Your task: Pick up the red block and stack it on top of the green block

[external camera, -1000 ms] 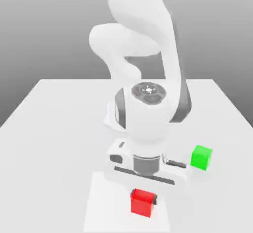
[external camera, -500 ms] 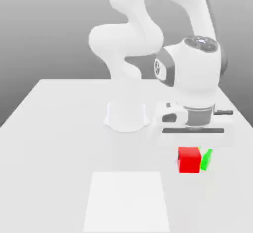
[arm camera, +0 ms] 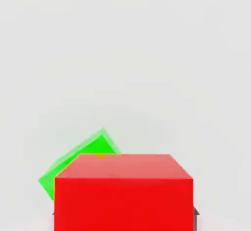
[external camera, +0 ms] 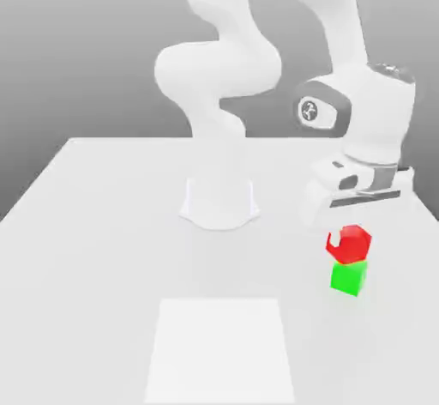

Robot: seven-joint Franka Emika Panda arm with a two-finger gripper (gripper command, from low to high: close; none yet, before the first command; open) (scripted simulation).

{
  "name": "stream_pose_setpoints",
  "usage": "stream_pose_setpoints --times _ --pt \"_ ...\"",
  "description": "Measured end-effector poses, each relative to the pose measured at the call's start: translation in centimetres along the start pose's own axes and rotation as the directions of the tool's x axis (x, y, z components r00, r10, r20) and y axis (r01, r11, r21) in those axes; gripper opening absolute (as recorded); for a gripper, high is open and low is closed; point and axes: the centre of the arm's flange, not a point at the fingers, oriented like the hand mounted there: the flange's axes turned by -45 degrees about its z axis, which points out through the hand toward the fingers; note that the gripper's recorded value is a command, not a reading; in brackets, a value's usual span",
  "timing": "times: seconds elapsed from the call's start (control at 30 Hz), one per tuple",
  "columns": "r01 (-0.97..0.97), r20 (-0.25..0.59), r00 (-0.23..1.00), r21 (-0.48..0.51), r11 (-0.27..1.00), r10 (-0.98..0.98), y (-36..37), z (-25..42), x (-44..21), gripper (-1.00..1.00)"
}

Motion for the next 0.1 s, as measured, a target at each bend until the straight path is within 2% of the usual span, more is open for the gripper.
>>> stream_pose_setpoints --times 0.1 --pt "-0.001 -0.004 1.0 0.025 1.0 0.001 -0.25 1.03 -0.13 -1.0"
